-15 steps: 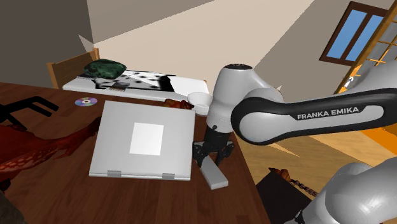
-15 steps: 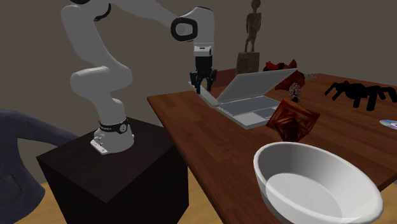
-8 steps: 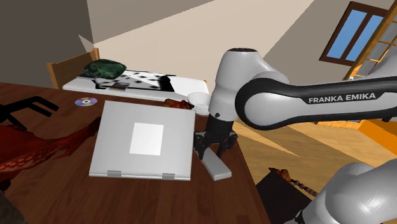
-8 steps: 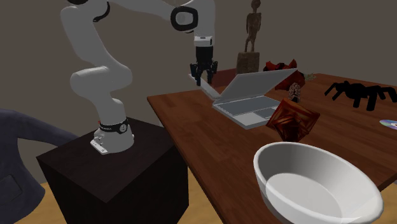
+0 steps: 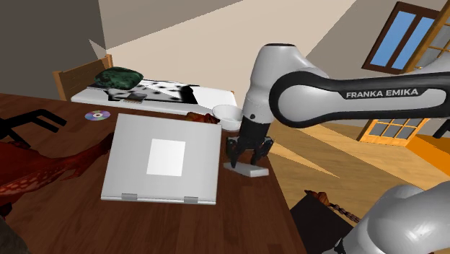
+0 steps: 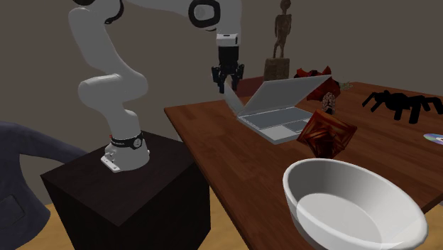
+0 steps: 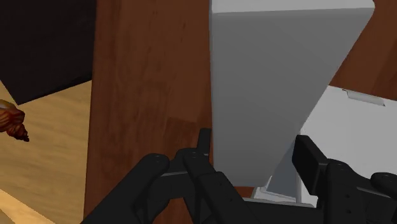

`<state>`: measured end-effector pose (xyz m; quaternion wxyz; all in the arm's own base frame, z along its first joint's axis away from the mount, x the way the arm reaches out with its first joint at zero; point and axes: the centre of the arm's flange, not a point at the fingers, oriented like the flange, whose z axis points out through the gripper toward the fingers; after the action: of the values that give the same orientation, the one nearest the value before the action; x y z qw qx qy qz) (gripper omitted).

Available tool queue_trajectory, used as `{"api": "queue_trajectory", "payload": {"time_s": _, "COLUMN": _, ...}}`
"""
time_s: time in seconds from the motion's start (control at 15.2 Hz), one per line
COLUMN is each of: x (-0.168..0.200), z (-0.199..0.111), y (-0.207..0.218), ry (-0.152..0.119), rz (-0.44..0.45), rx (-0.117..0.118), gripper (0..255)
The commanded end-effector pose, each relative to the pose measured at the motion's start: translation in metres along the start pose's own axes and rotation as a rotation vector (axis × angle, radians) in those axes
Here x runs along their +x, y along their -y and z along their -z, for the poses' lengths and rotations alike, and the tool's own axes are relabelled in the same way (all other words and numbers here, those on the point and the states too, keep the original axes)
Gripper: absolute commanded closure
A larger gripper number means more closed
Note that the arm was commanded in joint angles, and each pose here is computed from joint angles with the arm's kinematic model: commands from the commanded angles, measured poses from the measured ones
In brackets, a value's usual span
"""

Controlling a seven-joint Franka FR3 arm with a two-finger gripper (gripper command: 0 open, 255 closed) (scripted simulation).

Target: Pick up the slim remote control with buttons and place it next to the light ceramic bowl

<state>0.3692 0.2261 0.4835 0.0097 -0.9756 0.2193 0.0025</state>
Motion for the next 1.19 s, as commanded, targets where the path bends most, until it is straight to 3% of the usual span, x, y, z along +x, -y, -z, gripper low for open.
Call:
{"api": "queue_trajectory", "payload": {"time_s": 0.0, "x": 0.019, "z": 0.003, "y": -0.02, "ry": 0.0, "rz": 0.001, "rx": 0.0, "gripper": 255}}
{"api": "queue_trajectory", "payload": {"time_s": 1.12, "x": 0.192, "z": 0.008, "y": -0.163, "ry": 0.0, "rz": 0.001, "rx": 0.0, "gripper": 255}}
